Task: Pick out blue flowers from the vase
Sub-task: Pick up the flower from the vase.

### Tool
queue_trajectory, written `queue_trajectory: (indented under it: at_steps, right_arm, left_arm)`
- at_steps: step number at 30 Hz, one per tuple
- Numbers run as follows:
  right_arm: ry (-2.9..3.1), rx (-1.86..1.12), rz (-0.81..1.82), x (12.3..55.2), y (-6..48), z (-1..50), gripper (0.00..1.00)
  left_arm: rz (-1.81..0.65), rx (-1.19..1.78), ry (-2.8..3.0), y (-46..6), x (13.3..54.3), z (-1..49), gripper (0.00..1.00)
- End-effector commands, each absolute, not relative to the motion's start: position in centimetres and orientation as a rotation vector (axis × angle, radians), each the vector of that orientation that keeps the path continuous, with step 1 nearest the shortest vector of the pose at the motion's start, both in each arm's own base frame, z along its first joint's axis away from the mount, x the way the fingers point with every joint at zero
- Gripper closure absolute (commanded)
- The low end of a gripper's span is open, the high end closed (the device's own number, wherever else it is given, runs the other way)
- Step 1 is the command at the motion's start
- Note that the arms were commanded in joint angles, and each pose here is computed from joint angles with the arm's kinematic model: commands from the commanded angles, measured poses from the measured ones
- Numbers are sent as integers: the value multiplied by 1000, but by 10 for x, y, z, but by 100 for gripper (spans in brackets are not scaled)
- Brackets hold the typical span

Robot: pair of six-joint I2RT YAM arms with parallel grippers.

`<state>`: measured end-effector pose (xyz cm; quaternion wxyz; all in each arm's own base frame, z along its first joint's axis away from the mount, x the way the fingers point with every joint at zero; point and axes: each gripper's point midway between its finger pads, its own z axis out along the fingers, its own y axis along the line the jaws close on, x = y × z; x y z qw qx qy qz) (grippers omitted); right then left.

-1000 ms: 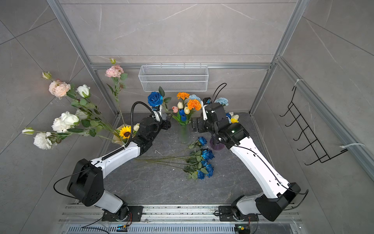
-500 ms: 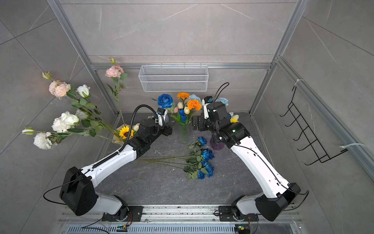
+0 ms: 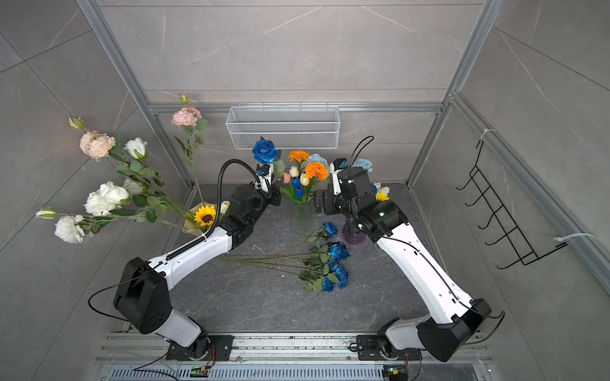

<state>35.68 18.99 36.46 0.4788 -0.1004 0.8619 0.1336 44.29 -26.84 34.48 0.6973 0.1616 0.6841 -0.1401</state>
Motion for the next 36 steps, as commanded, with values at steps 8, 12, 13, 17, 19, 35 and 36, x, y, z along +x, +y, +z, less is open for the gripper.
queue_trajectory:
  at_steps: [8, 12, 13, 17, 19, 35, 36]
  right_arm:
    - [2076, -231, 348, 354, 186, 373, 0]
    - [2070, -223, 340, 354, 183, 375, 0]
    - [2065, -221, 338, 354, 183, 377, 0]
    - [2024, -206, 333, 354, 178, 395, 0]
    - [1995, -204, 330, 354, 176, 409, 0]
    - [1886, -92, 364, 355, 126, 482, 0]
    - [1887, -93, 368, 354, 126, 483, 0]
  left_arm:
    - [-459, 367, 1248, -275, 416, 446, 100]
    - [-497, 414, 1195, -275, 396, 487, 100]
    - [-503, 431, 1185, -275, 391, 495, 100]
    - [-526, 478, 1125, -271, 367, 539, 100]
    - [-523, 516, 1129, -268, 354, 560, 100]
    - [32, 1105, 1197, -286, 207, 512, 100]
    - [11, 1112, 1189, -287, 200, 514, 100]
